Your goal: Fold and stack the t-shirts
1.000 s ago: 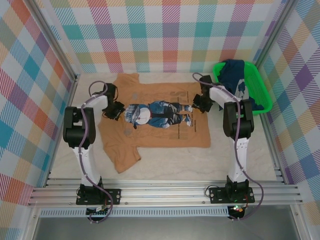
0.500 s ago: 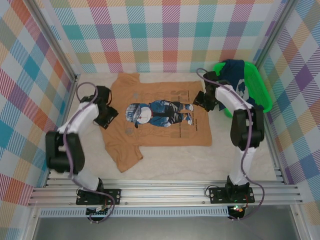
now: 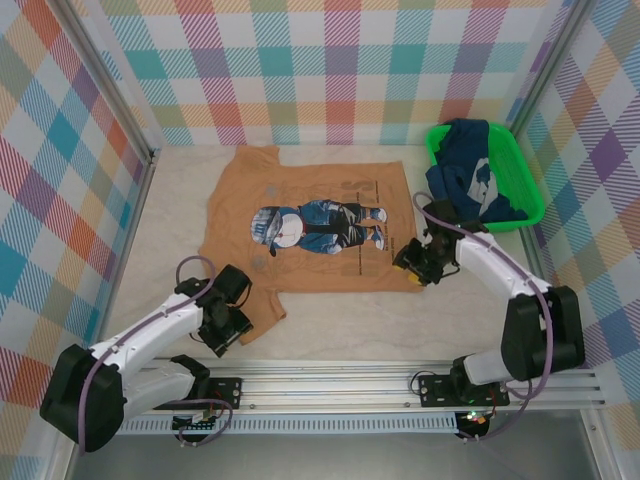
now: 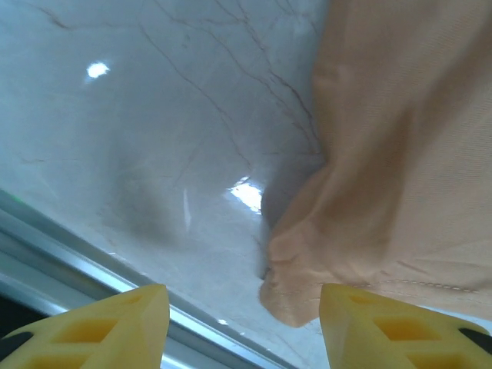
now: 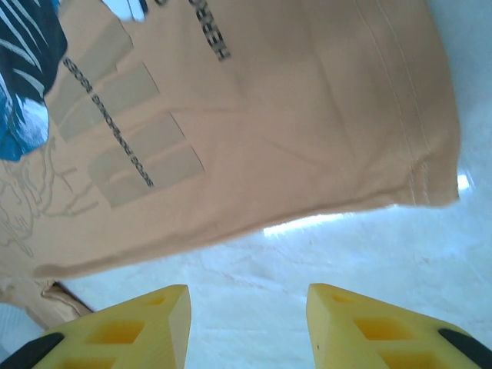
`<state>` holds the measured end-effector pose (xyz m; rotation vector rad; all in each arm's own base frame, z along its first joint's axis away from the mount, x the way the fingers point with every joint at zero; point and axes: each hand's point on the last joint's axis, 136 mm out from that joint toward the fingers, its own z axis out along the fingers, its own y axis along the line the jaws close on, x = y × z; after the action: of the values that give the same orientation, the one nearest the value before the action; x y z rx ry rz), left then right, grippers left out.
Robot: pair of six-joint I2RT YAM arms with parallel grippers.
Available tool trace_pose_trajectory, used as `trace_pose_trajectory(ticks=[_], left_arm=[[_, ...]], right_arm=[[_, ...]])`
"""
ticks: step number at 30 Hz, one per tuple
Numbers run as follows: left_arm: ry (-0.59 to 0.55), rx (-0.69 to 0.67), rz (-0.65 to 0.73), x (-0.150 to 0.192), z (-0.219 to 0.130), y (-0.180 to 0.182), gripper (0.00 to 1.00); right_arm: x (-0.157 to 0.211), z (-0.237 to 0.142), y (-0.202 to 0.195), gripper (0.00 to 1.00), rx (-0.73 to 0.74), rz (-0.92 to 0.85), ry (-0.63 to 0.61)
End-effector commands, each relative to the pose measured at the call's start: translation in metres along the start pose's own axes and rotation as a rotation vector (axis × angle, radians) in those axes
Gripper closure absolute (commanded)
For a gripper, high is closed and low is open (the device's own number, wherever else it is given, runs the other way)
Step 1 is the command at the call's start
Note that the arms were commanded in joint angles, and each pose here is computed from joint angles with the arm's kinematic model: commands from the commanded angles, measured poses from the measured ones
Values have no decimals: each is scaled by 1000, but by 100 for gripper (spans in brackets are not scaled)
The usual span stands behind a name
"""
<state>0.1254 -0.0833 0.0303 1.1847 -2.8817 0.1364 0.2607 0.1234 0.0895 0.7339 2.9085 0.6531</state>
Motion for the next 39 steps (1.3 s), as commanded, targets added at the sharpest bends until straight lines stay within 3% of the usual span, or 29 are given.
trace_pose_trajectory(ticks=[1, 6, 11, 15, 23, 39], left_arm=[[35, 85, -28, 6, 7, -22, 49], [47, 46, -8, 9, 20, -20, 71], [21, 40, 12, 8, 11, -16, 100], [2, 26, 12, 8, -2, -3, 100], [-24, 45, -10, 9, -18, 11, 100], [-38, 63, -4, 5, -22, 1, 100]], right_arm=[[15, -3, -7, 56, -14, 18, 28], [17, 1, -23, 57, 53, 42, 17], [8, -6, -57, 56, 203, 98, -60], [1, 2, -68, 58, 220, 133, -69], [-14, 25, -74, 71, 248, 188, -43], [-27, 54, -77, 82, 230, 251, -19]])
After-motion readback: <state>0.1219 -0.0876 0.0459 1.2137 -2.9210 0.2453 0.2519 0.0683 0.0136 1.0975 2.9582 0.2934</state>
